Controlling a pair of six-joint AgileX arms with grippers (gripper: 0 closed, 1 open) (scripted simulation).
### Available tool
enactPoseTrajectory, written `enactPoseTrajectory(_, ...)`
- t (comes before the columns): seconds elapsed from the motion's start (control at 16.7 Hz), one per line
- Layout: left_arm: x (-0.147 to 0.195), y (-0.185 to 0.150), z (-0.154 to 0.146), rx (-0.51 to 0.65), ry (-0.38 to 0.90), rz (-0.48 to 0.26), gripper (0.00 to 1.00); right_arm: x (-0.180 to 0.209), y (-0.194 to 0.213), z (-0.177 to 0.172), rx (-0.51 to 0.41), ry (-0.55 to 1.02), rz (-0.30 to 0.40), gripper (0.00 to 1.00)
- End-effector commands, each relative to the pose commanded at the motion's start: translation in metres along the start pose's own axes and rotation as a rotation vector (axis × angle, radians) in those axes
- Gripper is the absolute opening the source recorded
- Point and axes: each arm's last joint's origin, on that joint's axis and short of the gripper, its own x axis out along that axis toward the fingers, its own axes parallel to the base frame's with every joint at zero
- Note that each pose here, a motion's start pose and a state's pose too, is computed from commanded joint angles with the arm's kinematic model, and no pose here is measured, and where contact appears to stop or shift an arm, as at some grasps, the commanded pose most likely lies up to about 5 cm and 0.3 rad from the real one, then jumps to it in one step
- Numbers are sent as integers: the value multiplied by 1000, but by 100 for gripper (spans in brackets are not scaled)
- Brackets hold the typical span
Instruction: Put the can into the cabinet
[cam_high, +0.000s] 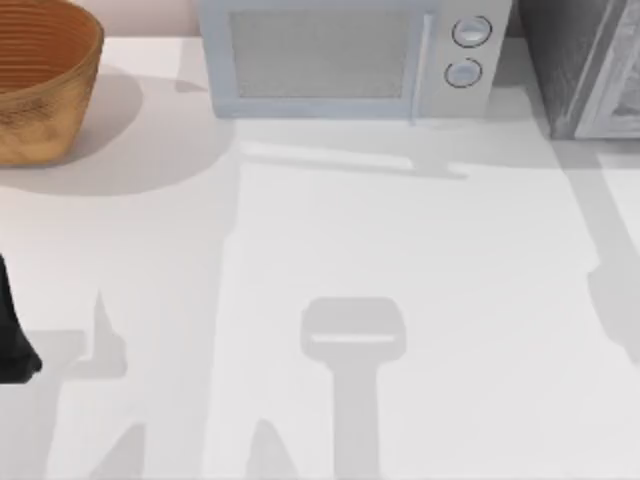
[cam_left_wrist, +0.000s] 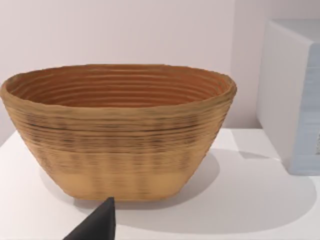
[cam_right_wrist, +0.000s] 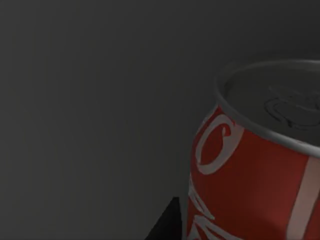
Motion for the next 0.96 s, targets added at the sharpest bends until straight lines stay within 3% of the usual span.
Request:
enactPoseTrajectory(0.6, 0, 0, 0, 0, 0, 0, 100, 0, 0, 0, 0, 0, 0, 98)
enactPoseTrajectory(0.96, 0, 0, 0, 0, 0, 0, 100, 0, 0, 0, 0, 0, 0, 100)
